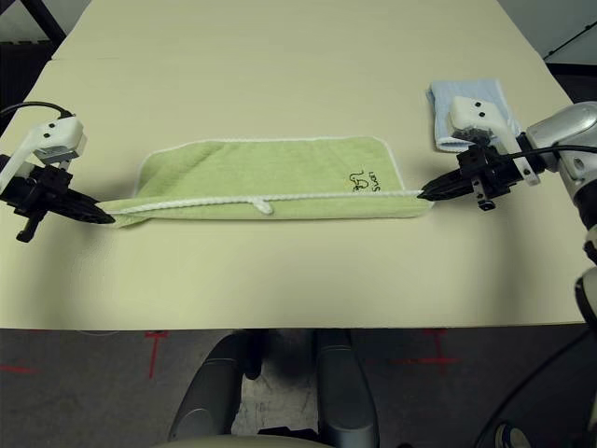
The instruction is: Fold the towel and set it aside.
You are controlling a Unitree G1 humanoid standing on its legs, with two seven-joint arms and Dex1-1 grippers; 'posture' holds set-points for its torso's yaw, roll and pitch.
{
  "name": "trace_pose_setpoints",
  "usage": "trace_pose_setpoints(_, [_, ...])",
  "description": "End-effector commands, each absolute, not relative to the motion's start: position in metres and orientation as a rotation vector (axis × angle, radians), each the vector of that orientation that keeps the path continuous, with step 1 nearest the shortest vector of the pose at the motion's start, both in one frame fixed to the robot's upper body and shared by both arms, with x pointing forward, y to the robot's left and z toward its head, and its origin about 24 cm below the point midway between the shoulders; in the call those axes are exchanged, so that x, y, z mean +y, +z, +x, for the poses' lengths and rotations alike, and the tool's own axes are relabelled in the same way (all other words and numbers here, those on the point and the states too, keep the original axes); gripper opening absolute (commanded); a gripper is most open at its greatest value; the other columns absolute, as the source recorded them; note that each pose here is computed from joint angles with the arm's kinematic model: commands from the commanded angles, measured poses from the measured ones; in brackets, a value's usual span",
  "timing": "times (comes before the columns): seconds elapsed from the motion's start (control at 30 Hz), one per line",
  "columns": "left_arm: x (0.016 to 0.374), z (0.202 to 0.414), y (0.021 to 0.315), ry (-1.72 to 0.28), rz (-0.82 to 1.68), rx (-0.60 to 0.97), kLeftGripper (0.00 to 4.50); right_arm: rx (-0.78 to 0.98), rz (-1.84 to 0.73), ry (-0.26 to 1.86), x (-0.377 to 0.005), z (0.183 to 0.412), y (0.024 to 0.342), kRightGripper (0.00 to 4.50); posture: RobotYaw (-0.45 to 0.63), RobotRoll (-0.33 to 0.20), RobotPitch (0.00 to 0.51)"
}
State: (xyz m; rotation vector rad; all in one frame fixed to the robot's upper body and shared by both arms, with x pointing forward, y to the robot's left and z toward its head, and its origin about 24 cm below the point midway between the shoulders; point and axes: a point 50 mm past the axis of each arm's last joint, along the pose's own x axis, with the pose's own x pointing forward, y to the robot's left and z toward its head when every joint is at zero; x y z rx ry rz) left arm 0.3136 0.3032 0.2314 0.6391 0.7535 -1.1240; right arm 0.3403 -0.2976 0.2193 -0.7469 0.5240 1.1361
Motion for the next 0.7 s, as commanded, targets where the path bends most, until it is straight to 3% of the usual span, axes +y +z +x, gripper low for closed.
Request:
trace_pose_setpoints(0.03, [0.314,0.323,0.238,-1.012,0.680,0.703,0.03,0.450,-0.763,1.004,-0.304,0.346,0.222,0.00,-0.06,0.000,0.256])
trace_pose_setpoints(0.33, [0.307,0.347,0.247,-0.877,0.767,0.530,0.03,0.248,-0.759,0.854,-0.289,0.364,0.241,0.00,-0.06,0.000,0.243])
trace_pose_setpoints(0.7, [0.299,0.362,0.241,-0.793,0.751,0.506,0.03,0.263,-0.846,0.721,-0.277,0.379,0.232,0.00,-0.06,0.000,0.242])
